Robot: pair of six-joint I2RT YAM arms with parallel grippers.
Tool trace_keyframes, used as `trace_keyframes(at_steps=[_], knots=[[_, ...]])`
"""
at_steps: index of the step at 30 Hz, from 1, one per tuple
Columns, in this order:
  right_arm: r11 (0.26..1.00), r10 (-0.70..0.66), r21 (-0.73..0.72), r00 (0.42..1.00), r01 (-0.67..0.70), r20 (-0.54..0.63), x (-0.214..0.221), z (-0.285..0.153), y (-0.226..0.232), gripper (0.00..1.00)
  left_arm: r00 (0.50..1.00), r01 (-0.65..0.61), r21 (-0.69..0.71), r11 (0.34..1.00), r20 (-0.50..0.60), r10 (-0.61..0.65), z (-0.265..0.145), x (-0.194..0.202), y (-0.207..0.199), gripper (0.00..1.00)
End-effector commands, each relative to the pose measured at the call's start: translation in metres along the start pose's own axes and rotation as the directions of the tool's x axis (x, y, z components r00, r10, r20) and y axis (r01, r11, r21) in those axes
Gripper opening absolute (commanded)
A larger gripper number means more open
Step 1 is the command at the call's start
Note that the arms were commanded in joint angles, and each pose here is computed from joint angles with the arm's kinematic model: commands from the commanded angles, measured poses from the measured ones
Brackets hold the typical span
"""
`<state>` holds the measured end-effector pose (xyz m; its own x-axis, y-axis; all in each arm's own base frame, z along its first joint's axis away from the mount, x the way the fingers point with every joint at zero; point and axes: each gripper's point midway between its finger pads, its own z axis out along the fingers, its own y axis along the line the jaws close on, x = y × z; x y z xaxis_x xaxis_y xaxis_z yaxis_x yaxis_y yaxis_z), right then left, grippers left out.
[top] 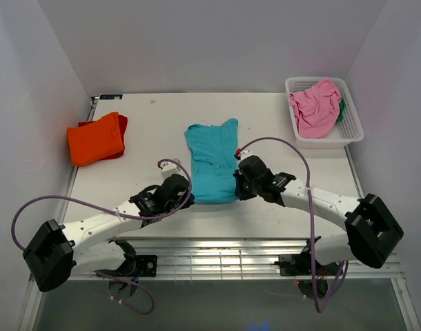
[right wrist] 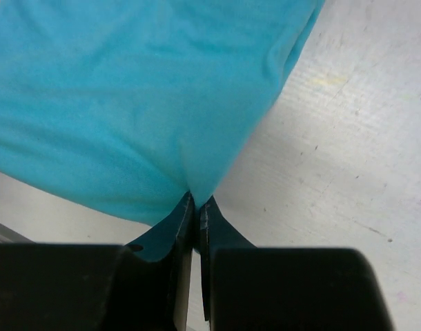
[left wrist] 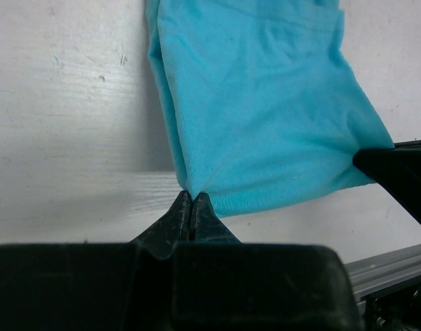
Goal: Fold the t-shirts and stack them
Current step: Fold the long partially folded tshirt into a neat square
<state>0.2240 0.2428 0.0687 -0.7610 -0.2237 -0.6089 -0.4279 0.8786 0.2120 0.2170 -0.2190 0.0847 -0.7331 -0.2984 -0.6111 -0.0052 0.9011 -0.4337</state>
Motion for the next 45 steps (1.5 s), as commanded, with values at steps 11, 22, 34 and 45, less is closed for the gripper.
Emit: trace_keyframes(at_steps=[11, 22, 34, 45], knots=[[0.983, -0.081, 0.172, 0.988, 0.058, 0.132, -0.105, 0.014, -0.006, 0.08, 0.963, -0.040, -0.127, 0.991, 0.260, 0.073, 0.009, -0.078, -0.018, 0.00], [0.976, -0.088, 0.213, 0.982, 0.052, 0.165, -0.156, 0.034, -0.023, 0.08, 0.926, -0.077, -0.178, 0.981, 0.352, 0.137, 0.049, -0.117, -0.022, 0.00], [0.975, -0.090, 0.219, 0.976, 0.045, 0.197, -0.213, 0.058, -0.050, 0.08, 0.869, -0.052, -0.191, 0.980, 0.476, 0.138, 0.073, -0.189, -0.032, 0.00], [0.980, -0.061, 0.197, 0.971, 0.015, 0.230, -0.258, 0.085, -0.077, 0.08, 0.865, -0.069, -0.219, 0.973, 0.473, 0.168, 0.117, -0.224, -0.033, 0.00]])
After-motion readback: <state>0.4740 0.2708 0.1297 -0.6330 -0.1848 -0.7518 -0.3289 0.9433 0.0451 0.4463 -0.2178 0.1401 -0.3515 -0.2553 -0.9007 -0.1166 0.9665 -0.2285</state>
